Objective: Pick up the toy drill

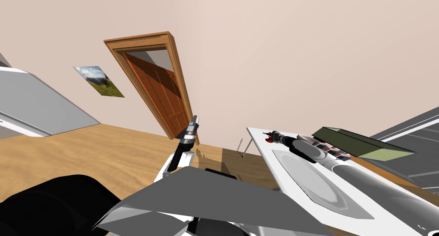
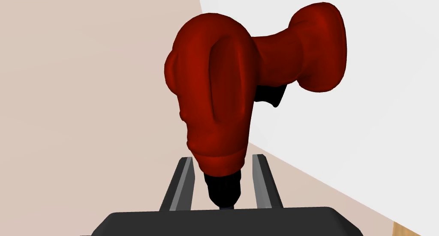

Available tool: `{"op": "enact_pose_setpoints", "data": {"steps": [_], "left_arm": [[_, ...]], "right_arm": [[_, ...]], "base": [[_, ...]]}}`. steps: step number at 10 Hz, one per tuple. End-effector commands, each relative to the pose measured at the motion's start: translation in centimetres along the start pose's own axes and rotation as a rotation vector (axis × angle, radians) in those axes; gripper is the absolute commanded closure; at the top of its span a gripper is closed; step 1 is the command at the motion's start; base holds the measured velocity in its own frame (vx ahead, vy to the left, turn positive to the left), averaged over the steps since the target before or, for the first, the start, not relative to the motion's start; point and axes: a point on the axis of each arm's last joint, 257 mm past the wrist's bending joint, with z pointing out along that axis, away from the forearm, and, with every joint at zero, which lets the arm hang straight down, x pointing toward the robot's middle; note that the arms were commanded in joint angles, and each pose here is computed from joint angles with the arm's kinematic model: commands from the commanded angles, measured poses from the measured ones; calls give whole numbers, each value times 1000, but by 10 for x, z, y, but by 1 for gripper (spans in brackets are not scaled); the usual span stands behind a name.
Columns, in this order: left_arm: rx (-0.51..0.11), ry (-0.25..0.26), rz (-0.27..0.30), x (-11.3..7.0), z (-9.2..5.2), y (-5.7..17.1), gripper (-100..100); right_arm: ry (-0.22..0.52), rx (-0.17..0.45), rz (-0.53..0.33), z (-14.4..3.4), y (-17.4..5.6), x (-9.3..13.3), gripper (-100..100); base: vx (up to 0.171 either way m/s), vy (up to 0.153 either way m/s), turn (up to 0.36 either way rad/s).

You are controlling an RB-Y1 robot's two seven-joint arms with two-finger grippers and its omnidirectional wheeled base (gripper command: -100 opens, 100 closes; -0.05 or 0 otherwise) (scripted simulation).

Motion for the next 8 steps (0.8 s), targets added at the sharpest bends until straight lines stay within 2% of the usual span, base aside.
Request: {"op": "enact_pose_setpoints", "data": {"steps": [1,3,4,5,6,7,8], "left_arm": [[0,0,0,0,0,0,0],[0,0,0,0,0,0,0],[0,0,0,0,0,0,0],[0,0,0,0,0,0,0],[0,0,0,0,0,0,0],[0,0,0,0,0,0,0],[0,0,0,0,0,0,0]], "right_arm": [[0,0,0,0,0,0,100],[0,1,0,0,0,0,100],[0,1,0,0,0,0,0],[-25,21,13,-6,0,-4,100],[-13,8,17,-9,11,4,100],[-43,30,16,-16,4,-4,100],[-29,29,28,-21,10,6,100]], "base": [[0,0,0],[0,0,0],[0,0,0],[73,25,4],[94,29,7],[109,30,-2],[91,23,14]]}}
